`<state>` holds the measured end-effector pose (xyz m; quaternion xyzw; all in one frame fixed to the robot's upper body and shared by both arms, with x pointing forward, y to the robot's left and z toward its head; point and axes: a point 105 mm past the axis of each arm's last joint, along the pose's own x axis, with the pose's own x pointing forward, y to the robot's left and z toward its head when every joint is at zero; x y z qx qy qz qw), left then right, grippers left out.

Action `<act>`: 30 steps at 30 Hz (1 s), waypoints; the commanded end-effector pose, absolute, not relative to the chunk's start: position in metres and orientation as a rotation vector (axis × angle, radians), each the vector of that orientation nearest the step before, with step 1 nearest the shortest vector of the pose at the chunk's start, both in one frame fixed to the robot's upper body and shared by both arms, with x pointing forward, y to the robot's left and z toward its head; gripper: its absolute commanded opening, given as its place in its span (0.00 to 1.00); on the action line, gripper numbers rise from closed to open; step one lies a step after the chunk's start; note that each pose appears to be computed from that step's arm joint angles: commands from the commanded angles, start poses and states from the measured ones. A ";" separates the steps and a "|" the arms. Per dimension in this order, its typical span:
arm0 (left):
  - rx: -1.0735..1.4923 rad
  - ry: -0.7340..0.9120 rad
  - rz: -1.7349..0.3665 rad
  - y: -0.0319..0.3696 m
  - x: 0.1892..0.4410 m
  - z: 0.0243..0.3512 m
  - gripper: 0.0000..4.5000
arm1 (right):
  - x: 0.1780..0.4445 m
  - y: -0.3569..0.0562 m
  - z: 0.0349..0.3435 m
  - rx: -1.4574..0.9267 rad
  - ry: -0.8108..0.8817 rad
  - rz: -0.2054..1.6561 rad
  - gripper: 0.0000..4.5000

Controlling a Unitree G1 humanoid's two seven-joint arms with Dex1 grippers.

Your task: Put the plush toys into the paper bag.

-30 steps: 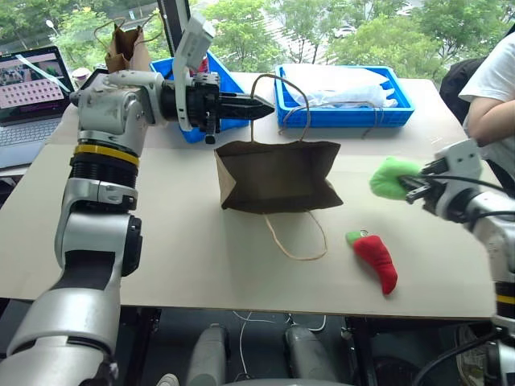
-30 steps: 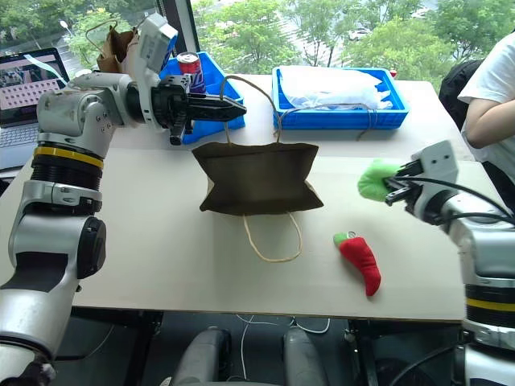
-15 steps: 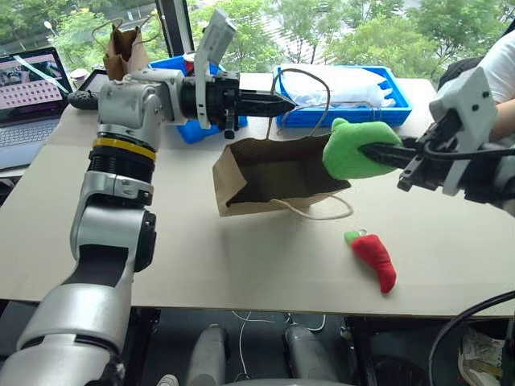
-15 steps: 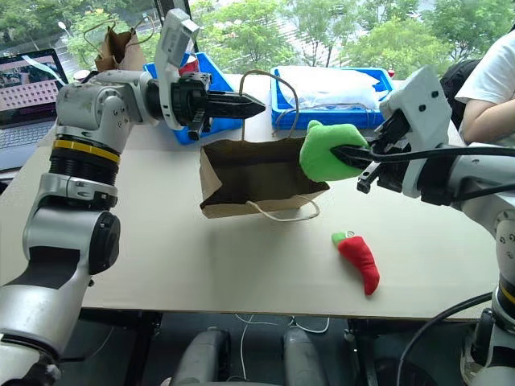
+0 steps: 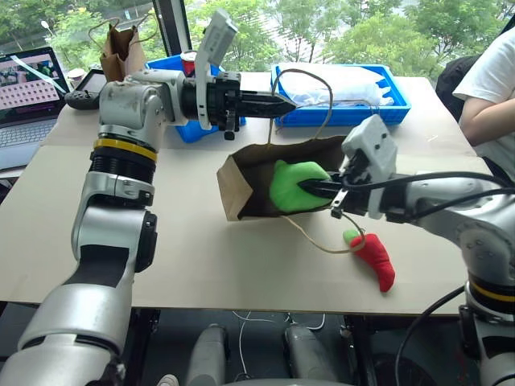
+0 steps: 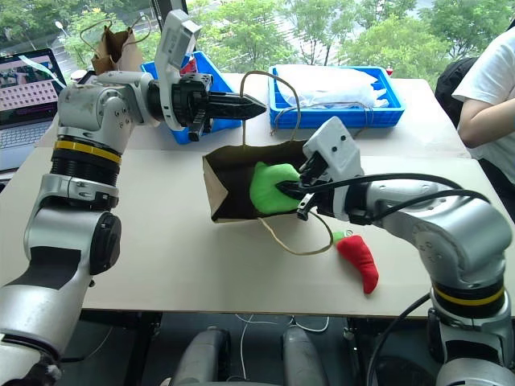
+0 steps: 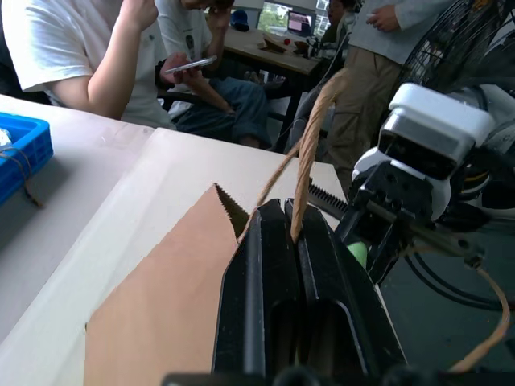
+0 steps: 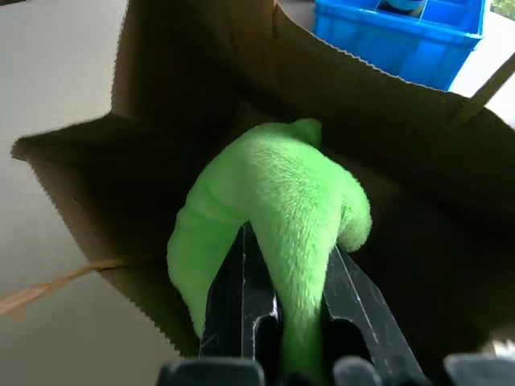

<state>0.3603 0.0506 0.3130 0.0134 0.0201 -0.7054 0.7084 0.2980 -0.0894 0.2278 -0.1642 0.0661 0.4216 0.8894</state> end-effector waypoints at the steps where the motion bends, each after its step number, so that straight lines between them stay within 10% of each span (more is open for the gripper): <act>1: 0.073 -0.042 -1.575 0.050 0.355 0.337 0.00 | 0.312 -0.082 0.222 -0.356 0.076 0.805 0.00; 14: 0.086 -0.052 -1.573 0.054 0.353 0.336 0.00 | 0.346 -0.082 0.171 -0.342 -0.012 0.636 0.00; 26: 0.076 -0.033 -1.566 0.051 0.352 0.322 0.00 | 0.317 -0.098 0.230 -0.245 -0.063 0.672 0.93; 30: 0.078 -0.031 -1.566 0.049 0.353 0.318 0.00 | 0.304 -0.108 0.249 -0.201 -0.077 0.654 0.99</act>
